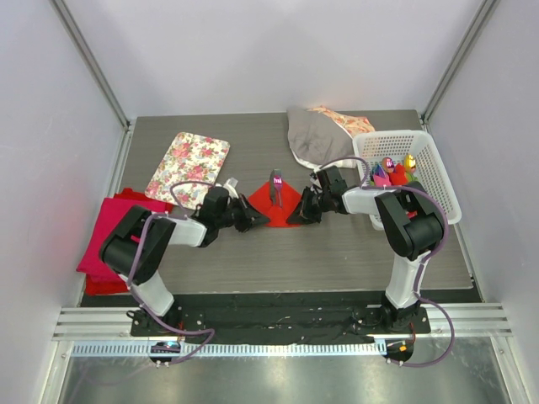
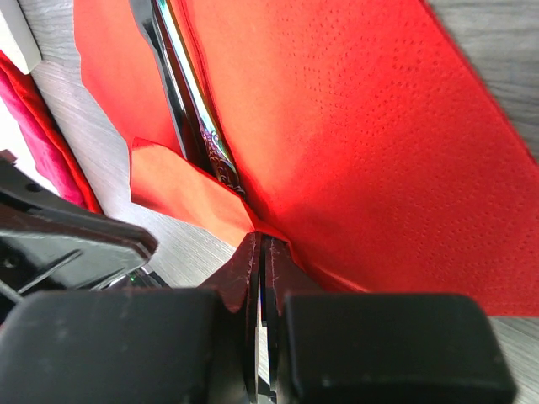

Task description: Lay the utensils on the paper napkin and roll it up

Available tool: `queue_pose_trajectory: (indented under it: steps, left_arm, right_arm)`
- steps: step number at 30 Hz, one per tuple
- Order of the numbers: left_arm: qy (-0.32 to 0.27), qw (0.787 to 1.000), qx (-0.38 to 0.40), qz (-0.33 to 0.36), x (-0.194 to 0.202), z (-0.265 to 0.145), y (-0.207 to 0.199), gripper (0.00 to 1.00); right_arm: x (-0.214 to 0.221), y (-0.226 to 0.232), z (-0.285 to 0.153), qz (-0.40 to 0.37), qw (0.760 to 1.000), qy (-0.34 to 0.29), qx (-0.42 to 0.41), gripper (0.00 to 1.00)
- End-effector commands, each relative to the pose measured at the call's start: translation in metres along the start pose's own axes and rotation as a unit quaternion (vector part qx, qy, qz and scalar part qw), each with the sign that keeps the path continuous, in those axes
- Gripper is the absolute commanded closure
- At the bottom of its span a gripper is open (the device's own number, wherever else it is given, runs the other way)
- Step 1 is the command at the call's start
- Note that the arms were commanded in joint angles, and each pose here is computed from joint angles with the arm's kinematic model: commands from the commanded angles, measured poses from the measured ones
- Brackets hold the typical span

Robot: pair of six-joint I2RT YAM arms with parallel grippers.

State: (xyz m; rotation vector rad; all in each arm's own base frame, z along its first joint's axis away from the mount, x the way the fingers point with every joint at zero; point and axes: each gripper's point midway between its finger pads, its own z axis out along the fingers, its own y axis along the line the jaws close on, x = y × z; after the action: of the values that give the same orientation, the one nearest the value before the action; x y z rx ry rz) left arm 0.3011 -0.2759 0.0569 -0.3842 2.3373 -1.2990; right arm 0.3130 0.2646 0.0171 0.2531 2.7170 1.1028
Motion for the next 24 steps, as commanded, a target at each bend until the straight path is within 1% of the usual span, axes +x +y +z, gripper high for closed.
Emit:
queue_pose_trajectory:
  steps: [1,10,17,22,24]
  left_arm:
    - [-0.013,1.000,0.026,-0.005,-0.011,0.005,-0.006,1.00]
    - [-0.027,0.999,0.009,-0.035,-0.018,0.007,0.014,1.00]
    - [-0.032,0.998,-0.033,-0.052,-0.020,0.008,0.033,1.00]
    - [-0.026,0.995,-0.064,-0.068,-0.016,0.008,0.049,1.00]
    - [-0.023,0.995,-0.066,-0.070,-0.017,0.011,0.050,1.00]
  right_arm:
    - [-0.002,-0.019,0.003,-0.003,0.999,-0.022,0.040,0.95]
    - [-0.001,-0.021,0.004,-0.004,0.999,-0.021,0.046,0.95]
    - [-0.001,-0.022,0.004,-0.005,0.999,-0.019,0.048,0.95]
    - [-0.002,-0.021,0.003,-0.007,0.999,-0.021,0.048,0.95]
    - [-0.002,-0.020,0.002,-0.010,0.999,-0.021,0.047,0.95]
